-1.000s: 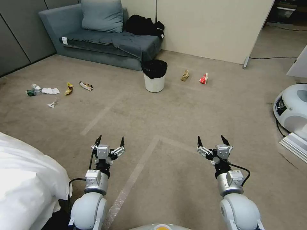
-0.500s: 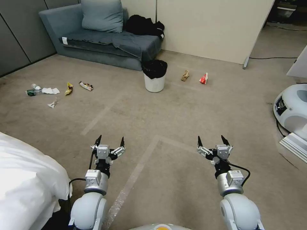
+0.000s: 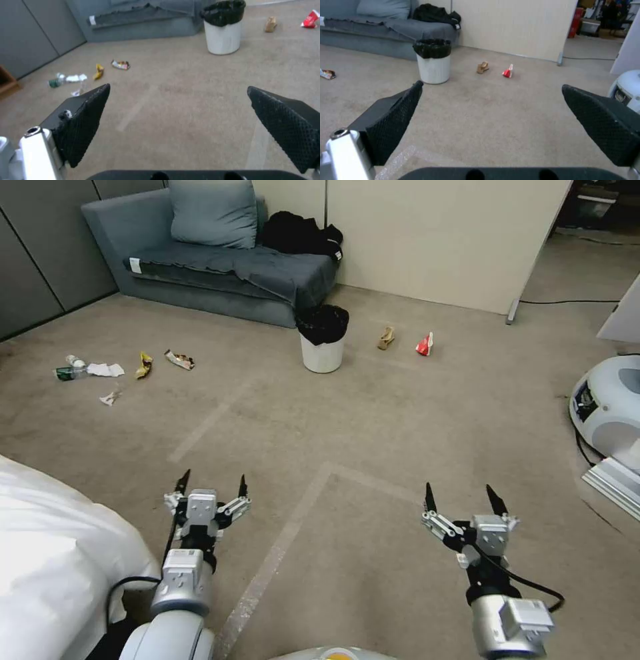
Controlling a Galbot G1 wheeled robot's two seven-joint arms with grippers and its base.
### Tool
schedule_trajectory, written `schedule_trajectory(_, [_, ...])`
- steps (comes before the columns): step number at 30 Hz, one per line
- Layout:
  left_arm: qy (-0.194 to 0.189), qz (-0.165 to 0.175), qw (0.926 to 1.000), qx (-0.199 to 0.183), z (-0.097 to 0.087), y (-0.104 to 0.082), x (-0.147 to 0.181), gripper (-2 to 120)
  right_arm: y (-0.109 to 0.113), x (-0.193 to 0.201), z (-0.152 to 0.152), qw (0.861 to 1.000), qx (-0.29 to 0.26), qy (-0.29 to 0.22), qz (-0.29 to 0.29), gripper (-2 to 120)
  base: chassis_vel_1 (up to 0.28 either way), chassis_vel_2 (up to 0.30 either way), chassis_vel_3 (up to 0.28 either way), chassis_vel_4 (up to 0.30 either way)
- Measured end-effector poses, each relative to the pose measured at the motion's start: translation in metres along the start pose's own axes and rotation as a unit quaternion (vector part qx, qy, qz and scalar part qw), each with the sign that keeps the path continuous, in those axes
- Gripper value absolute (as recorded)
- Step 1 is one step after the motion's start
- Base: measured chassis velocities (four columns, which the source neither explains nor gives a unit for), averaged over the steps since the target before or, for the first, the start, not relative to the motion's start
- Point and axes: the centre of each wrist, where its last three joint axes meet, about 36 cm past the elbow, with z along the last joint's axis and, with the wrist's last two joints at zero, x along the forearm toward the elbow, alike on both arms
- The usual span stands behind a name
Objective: Pick up the trash bin, then pick up the garbage from the floor and place it into the trash bin.
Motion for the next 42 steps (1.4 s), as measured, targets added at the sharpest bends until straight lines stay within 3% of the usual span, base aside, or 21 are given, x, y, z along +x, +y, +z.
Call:
schedule_trajectory(5, [0.000, 0.006, 1.0000, 0.005, -0.002, -0.004, 0.001, 100, 0.000, -0.001, -0.001, 1.000, -0.001, -0.012, 0.001, 100, 0.000, 0.000, 0.000, 0.000])
schedule_trajectory(7, [0.002, 0.009, 0.9999, 0.006, -0.001, -0.006, 0.002, 100, -0.002, -0.007, 0.002, 0.998, -0.001, -0.058, -0.001, 100, 0.000, 0.000, 0.000, 0.000])
schedule_trajectory(10, [0.003, 0.011, 0.9999, 0.006, 0.000, -0.006, 0.002, 100, -0.002, -0.009, 0.004, 0.997, -0.001, -0.072, -0.003, 100, 0.000, 0.000, 0.000, 0.000])
schedule_trajectory(31, [0.008, 0.028, 0.9996, 0.000, 0.008, -0.015, 0.005, 100, -0.006, -0.012, 0.007, 0.997, 0.001, -0.076, -0.002, 100, -0.004, 0.003, 0.002, -0.003])
schedule_trajectory(42, [0.007, 0.029, 0.9995, -0.005, 0.009, -0.016, 0.004, 100, -0.004, -0.013, 0.008, 0.997, 0.001, -0.075, -0.005, 100, -0.152, 0.163, 0.157, -0.161])
